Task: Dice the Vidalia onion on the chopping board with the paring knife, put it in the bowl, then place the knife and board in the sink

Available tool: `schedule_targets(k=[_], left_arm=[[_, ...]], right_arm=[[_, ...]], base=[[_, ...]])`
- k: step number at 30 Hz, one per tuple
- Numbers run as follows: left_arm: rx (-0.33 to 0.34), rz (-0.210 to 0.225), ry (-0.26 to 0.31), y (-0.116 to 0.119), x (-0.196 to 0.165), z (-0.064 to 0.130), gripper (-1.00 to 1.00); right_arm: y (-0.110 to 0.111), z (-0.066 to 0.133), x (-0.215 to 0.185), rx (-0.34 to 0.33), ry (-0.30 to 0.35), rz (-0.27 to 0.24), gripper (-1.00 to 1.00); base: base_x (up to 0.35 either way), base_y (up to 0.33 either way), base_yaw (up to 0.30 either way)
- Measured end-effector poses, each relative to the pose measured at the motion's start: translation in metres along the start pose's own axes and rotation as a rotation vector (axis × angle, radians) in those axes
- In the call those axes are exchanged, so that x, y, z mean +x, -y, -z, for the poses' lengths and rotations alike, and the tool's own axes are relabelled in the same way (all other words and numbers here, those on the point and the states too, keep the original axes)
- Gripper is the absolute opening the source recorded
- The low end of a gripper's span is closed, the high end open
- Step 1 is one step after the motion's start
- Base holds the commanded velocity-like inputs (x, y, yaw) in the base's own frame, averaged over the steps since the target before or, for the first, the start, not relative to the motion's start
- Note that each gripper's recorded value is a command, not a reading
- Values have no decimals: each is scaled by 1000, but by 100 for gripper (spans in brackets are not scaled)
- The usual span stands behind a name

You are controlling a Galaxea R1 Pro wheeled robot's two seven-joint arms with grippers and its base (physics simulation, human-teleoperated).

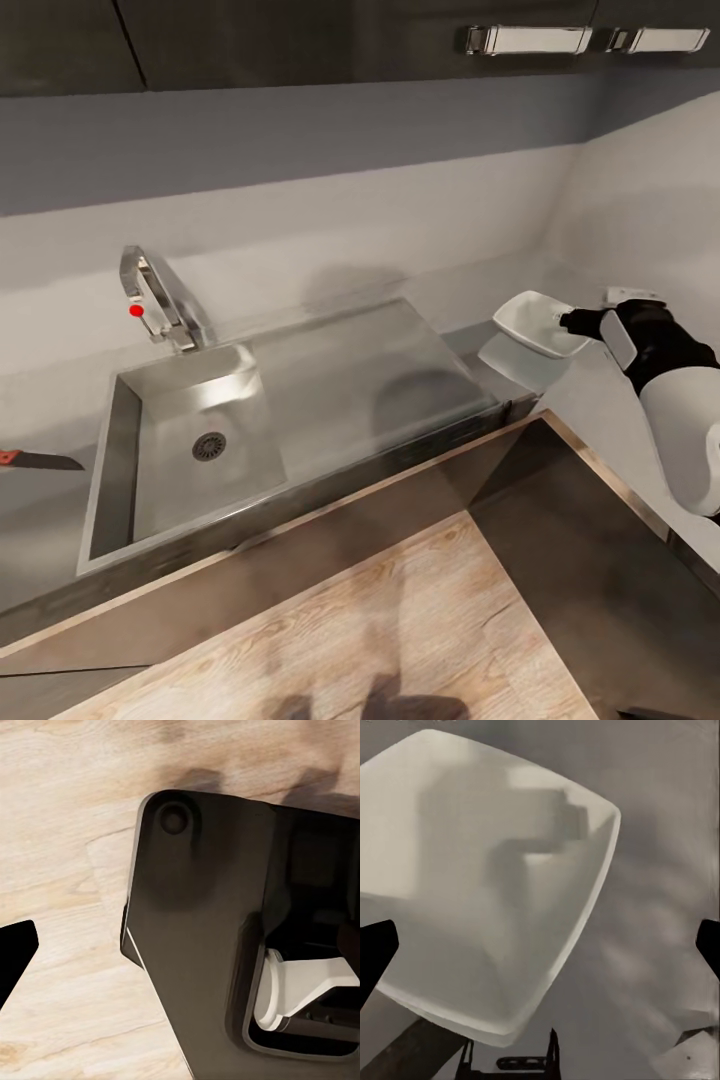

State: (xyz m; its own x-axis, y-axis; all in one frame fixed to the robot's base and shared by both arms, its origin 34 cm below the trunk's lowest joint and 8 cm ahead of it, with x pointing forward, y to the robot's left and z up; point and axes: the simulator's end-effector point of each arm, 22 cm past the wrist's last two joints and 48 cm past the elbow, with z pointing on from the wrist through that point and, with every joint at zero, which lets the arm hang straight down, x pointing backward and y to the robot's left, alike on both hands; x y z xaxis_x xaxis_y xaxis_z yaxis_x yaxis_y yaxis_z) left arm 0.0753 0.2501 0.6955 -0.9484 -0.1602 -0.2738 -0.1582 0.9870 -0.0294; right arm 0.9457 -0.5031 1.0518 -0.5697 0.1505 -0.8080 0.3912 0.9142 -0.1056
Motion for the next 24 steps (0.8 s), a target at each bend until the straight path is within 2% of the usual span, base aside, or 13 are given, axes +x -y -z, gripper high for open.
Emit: schedule_targets(k=[2, 5, 9, 14, 20, 24], left_arm=[[0, 0, 0, 0, 0, 0, 100], [0, 0, 0, 0, 0, 0, 100], [0, 0, 0, 0, 0, 0, 100], [0, 0, 0, 0, 0, 0, 100], [0, 0, 0, 0, 0, 0, 100], [0, 0, 0, 0, 0, 0, 100]], right_arm=[[17, -1, -2, 19, 3, -5, 100], [30, -1, -3, 31, 3, -19, 100], [35, -2, -3, 27, 1, -55, 100], [34, -2, -2, 12, -2, -81, 100], [19, -4, 6, -53, -20, -80, 100], [17, -7, 15, -63, -40, -79, 100]], base=[[0, 0, 0], [0, 0, 0], [0, 0, 0], [0, 0, 0], [0, 0, 0], [0, 0, 0]])
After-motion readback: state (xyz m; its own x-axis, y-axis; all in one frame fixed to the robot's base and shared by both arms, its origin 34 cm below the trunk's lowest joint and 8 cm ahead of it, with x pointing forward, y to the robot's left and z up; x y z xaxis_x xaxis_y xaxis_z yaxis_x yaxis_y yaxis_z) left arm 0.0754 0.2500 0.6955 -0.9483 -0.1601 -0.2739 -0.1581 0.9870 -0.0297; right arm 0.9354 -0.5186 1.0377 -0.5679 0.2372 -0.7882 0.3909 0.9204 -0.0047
